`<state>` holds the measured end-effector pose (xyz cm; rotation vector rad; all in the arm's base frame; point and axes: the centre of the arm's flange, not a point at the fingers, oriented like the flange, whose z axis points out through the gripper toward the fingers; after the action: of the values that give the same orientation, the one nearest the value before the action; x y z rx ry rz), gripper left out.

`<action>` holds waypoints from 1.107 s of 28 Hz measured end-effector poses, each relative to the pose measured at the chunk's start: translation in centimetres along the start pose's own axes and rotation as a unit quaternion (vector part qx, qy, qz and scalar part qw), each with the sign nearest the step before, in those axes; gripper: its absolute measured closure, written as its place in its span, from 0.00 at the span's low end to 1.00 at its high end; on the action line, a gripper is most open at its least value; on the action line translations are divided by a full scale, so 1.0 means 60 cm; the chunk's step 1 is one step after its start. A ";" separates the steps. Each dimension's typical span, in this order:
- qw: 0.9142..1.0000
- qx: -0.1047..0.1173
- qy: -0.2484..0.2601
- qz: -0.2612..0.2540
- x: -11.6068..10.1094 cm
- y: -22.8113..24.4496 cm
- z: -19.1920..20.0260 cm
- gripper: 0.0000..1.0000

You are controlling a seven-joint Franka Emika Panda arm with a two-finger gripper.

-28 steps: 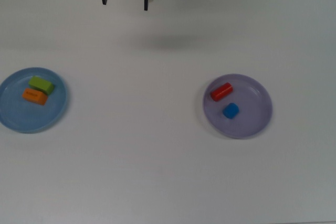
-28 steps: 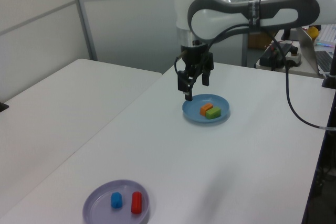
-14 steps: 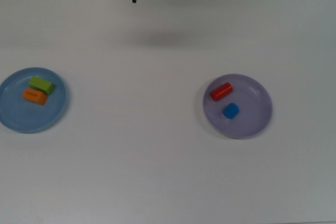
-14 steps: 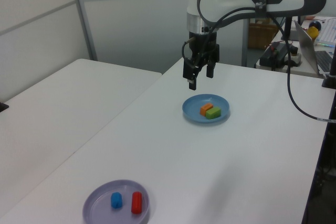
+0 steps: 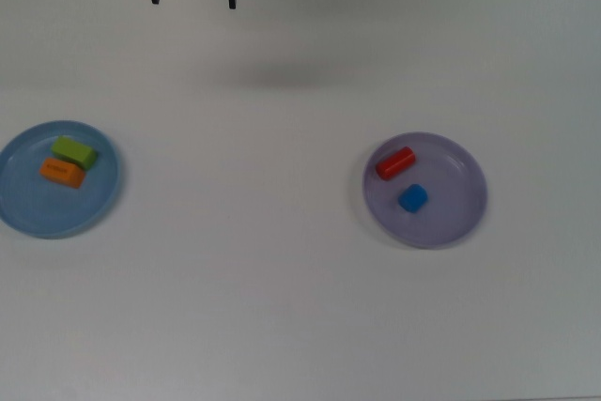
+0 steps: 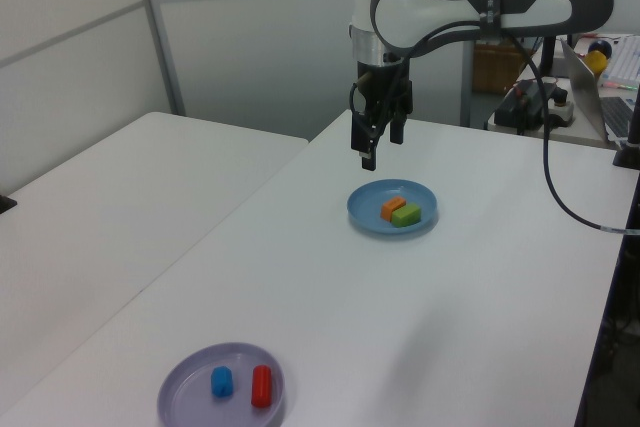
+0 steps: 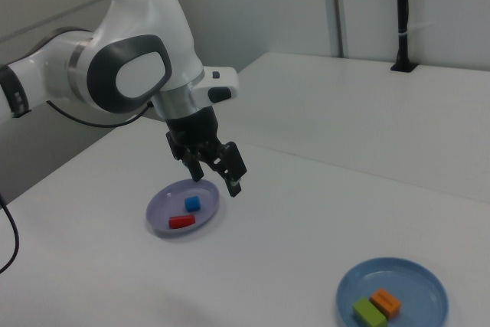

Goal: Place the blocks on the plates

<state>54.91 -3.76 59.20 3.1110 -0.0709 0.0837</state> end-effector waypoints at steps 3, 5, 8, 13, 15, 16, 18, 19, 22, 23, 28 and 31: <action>1.000 0.000 0.000 -0.003 0.007 -0.002 0.002 0.00; 1.000 -0.001 -0.001 -0.004 0.014 -0.005 0.006 0.00; 1.000 -0.001 -0.002 0.000 0.027 -0.010 0.011 0.00; 1.000 -0.002 0.003 0.030 0.049 -0.021 0.010 0.00; 0.999 -0.009 -0.004 0.035 0.051 -0.031 0.005 0.00; 0.999 -0.015 -0.008 0.035 0.051 -0.036 0.002 0.00; 0.999 -0.027 -0.014 0.037 0.049 -0.053 -0.005 0.00; 0.999 -0.031 -0.016 0.041 0.048 -0.060 -0.008 0.00; 0.998 -0.036 -0.014 0.055 0.047 -0.077 -0.021 0.00; 0.997 -0.036 -0.012 0.060 0.047 -0.078 -0.025 0.00; 0.997 -0.036 -0.003 0.069 0.049 -0.066 -0.039 0.00; 0.997 -0.036 -0.002 0.072 0.049 -0.062 -0.042 0.00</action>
<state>57.90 -0.13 61.76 3.0303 -0.2915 0.0772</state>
